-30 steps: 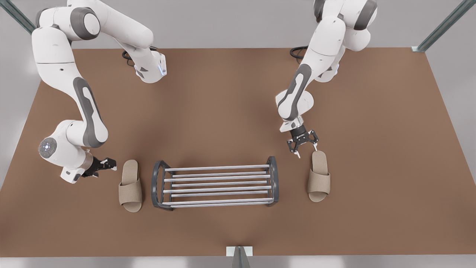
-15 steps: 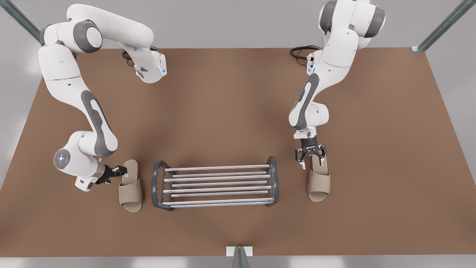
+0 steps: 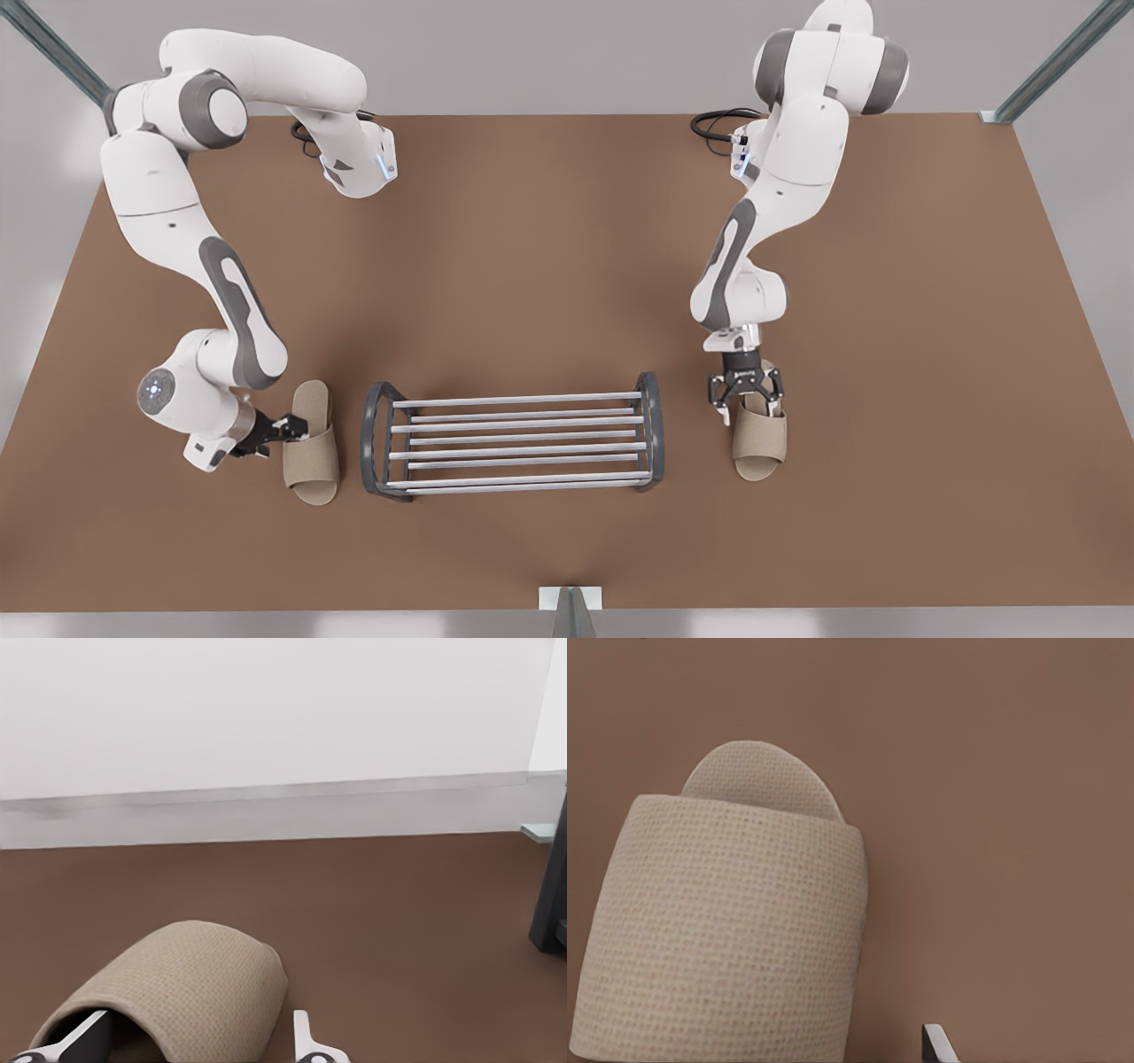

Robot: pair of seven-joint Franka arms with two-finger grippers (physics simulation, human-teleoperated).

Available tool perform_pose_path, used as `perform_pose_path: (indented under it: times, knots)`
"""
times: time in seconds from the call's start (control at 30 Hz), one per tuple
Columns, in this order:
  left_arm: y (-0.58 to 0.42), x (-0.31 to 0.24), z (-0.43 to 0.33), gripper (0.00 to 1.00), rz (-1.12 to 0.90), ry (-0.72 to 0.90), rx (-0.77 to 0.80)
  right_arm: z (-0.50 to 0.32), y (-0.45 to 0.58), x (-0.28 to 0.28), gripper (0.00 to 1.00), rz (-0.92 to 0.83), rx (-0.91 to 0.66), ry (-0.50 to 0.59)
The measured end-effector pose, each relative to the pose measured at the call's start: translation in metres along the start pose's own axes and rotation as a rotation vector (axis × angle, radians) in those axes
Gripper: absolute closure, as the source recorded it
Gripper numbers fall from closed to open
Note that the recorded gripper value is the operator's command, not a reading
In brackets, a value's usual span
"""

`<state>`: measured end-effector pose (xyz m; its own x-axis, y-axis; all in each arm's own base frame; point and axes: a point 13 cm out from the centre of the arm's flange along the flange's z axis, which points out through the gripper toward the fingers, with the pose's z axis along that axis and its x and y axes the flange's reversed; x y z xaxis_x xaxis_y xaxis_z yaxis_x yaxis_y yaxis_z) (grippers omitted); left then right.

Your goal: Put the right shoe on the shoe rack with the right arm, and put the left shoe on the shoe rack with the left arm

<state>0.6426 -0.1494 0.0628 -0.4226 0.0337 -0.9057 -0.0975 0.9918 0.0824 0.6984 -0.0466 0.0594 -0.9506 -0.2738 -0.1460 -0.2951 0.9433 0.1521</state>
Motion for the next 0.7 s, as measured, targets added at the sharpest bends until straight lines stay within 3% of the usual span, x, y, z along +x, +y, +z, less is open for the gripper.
perform_pose_path:
  times: [0.13, 0.17, 0.3, 0.43, 0.57, 0.7]
  knots:
    - [-0.004, -0.001, 0.006, 0.01, 0.007, -0.005, 0.008, 0.005, 0.004, -0.005, 0.02, 0.002, -0.004, -0.006]
    - [-0.005, 0.000, 0.007, 0.01, 0.009, -0.004, 0.010, 0.005, 0.003, -0.006, 0.13, 0.004, -0.005, -0.009]
    - [-0.008, 0.005, 0.009, 0.01, 0.016, 0.001, 0.014, 0.004, 0.003, -0.010, 0.38, 0.009, -0.005, -0.017]
    - [-0.009, 0.007, 0.009, 0.08, 0.018, 0.005, 0.016, 0.003, 0.002, -0.011, 0.76, 0.012, -0.006, -0.022]
    - [-0.012, 0.001, 0.010, 0.19, 0.013, 0.001, 0.021, -0.002, 0.001, -0.013, 0.79, 0.006, -0.002, -0.028]
    - [-0.018, -0.007, 0.011, 0.41, 0.004, -0.001, 0.031, -0.010, 0.012, -0.025, 0.79, -0.014, -0.010, -0.046]
